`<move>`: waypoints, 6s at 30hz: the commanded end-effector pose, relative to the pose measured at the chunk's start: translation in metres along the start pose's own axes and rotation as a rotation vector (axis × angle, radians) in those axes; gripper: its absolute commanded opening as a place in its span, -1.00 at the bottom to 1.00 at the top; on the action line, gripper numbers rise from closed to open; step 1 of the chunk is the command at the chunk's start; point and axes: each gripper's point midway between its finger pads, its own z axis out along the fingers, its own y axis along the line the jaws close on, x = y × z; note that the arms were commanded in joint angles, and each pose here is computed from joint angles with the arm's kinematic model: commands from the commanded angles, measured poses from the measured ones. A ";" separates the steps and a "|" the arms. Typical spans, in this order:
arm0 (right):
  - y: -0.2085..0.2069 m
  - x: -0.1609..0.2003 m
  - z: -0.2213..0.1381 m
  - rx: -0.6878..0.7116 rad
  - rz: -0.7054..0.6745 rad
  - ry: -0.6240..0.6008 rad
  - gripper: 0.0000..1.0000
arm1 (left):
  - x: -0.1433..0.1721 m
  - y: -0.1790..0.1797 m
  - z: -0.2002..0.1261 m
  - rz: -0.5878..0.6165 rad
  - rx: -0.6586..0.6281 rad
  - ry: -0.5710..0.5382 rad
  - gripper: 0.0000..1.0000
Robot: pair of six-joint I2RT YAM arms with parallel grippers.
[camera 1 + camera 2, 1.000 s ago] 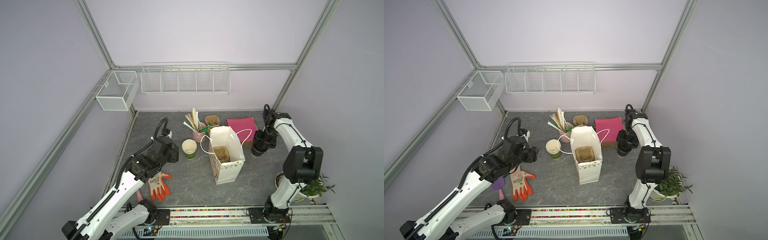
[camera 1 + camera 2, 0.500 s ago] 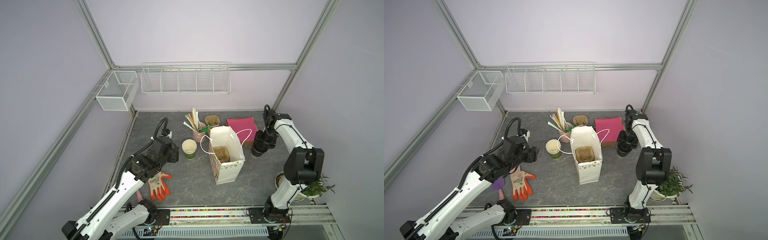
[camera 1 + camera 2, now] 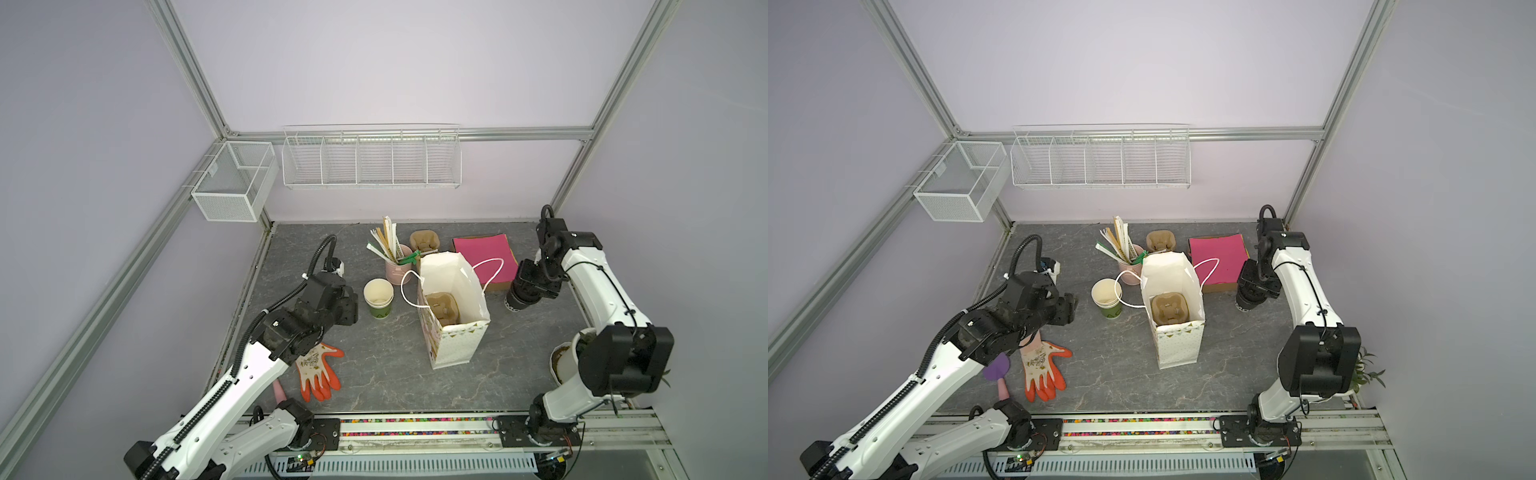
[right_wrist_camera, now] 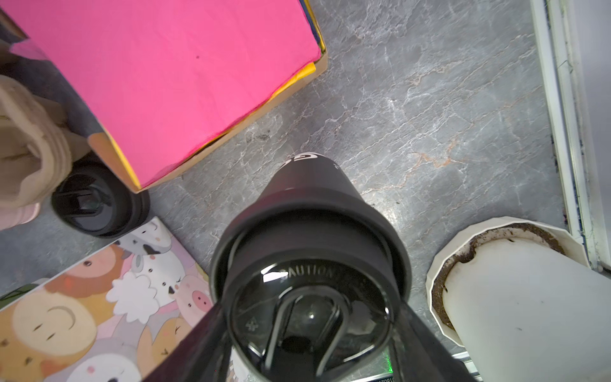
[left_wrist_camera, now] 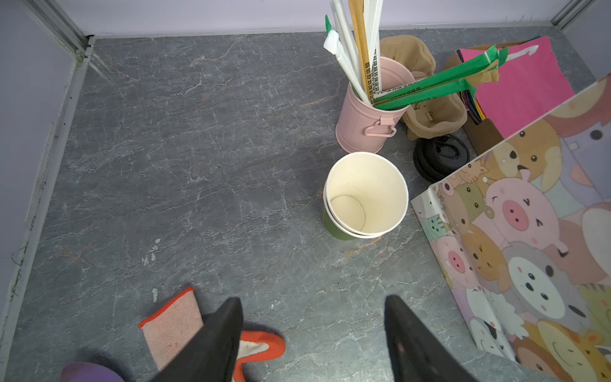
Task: Pack a coffee takeout order
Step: Pick up the coffee cup at the middle-right of the table, then place the coffee cup in the cup tray.
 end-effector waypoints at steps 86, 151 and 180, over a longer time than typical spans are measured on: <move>0.171 0.161 -0.136 -0.089 -0.771 -0.150 0.38 | 0.009 0.004 0.011 0.012 -0.026 0.054 0.37; 0.161 0.189 -0.013 0.029 -0.600 0.206 0.36 | 0.011 0.002 0.012 0.012 -0.014 0.061 0.38; 0.142 0.202 0.010 0.048 -0.558 0.230 0.35 | 0.011 0.001 0.013 0.013 -0.014 0.065 0.38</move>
